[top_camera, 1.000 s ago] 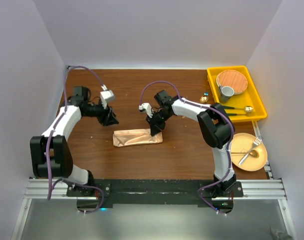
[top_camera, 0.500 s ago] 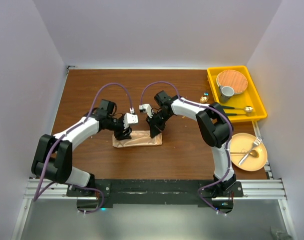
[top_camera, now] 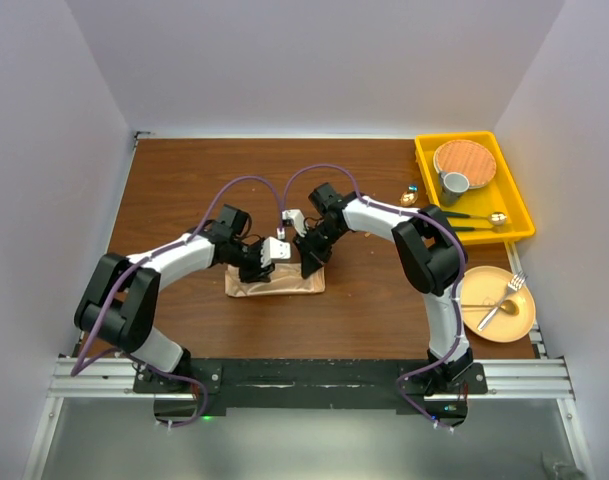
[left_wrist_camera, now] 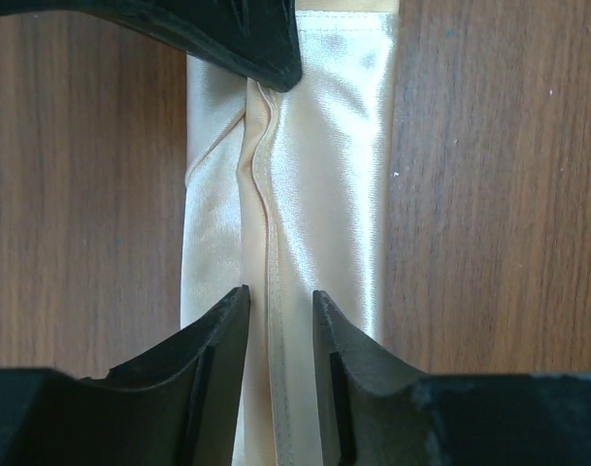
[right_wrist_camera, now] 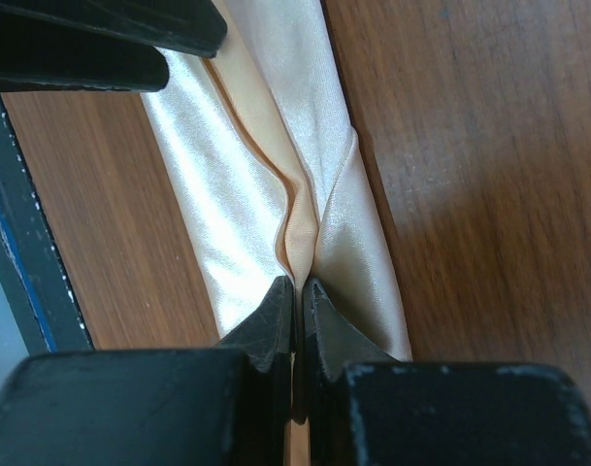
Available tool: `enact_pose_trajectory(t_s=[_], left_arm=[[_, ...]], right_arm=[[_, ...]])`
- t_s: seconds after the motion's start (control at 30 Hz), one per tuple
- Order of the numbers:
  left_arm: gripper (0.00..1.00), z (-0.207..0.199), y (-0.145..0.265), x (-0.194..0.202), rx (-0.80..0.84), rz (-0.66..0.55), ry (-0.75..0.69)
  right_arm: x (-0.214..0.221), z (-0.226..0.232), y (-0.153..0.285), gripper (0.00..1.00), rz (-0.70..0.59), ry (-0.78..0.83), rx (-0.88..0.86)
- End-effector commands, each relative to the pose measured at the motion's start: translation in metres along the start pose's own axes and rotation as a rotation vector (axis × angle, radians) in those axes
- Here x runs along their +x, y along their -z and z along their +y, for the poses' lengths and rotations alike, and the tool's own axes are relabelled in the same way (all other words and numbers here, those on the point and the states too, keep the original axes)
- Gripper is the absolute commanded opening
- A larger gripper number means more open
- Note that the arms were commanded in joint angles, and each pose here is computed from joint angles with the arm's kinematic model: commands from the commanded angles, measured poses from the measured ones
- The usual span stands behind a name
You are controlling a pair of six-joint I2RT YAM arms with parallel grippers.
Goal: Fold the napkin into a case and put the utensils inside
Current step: Fold the 2/3-rectangle-folded napkin into the folded napkin.
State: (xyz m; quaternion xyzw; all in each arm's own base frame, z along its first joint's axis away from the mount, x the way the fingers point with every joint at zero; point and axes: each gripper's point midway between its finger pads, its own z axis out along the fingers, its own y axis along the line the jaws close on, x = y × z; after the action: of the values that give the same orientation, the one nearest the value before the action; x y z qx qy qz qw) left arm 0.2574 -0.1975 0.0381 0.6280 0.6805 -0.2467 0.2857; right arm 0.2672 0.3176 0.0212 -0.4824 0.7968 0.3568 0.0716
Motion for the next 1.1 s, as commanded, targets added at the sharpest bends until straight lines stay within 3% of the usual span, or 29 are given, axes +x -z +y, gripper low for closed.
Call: enact_pose_trajectory(t_s=[0.0, 0.37, 0.47, 0.5, 0.63, 0.7, 0.8, 0.9, 0.97, 1.07], left_arm=[[0.36, 0.006, -0.003, -0.005, -0.007, -0.009, -0.055], [0.4, 0.002, -0.011, 0.003, 0.04, 0.025, 0.003], [0.26, 0.001, -0.01, -0.001, 0.052, 0.013, 0.004], [0.16, 0.0, -0.009, -0.002, 0.056, 0.01, 0.005], [0.06, -0.004, -0.006, -0.009, 0.065, -0.016, -0.017], [0.07, -0.008, -0.005, -0.01, 0.075, -0.013, -0.019], [0.2, -0.011, -0.005, -0.009, 0.086, -0.008, -0.011], [0.25, -0.009, -0.006, -0.01, 0.085, -0.008, 0.01], [0.23, -0.007, -0.008, -0.012, 0.087, -0.009, 0.031], [0.11, -0.006, -0.009, -0.014, 0.097, -0.009, 0.054]], right_arm=[[0.013, 0.002, 0.0, 0.0, 0.031, -0.018, -0.001], [0.018, 0.005, 0.002, 0.0, 0.034, -0.014, 0.0], [0.02, 0.007, 0.002, 0.0, 0.037, -0.013, -0.003], [0.02, 0.007, 0.003, 0.0, 0.035, -0.012, -0.002], [0.019, 0.012, 0.006, 0.0, 0.03, -0.014, -0.006], [0.019, 0.013, 0.007, 0.0, 0.025, -0.017, -0.008], [0.021, 0.015, 0.007, 0.0, 0.026, -0.021, -0.007], [0.024, 0.016, 0.007, 0.0, 0.026, -0.023, -0.007], [0.024, 0.016, 0.007, 0.0, 0.024, -0.022, -0.006], [0.024, 0.016, 0.007, 0.0, 0.021, -0.024, -0.003]])
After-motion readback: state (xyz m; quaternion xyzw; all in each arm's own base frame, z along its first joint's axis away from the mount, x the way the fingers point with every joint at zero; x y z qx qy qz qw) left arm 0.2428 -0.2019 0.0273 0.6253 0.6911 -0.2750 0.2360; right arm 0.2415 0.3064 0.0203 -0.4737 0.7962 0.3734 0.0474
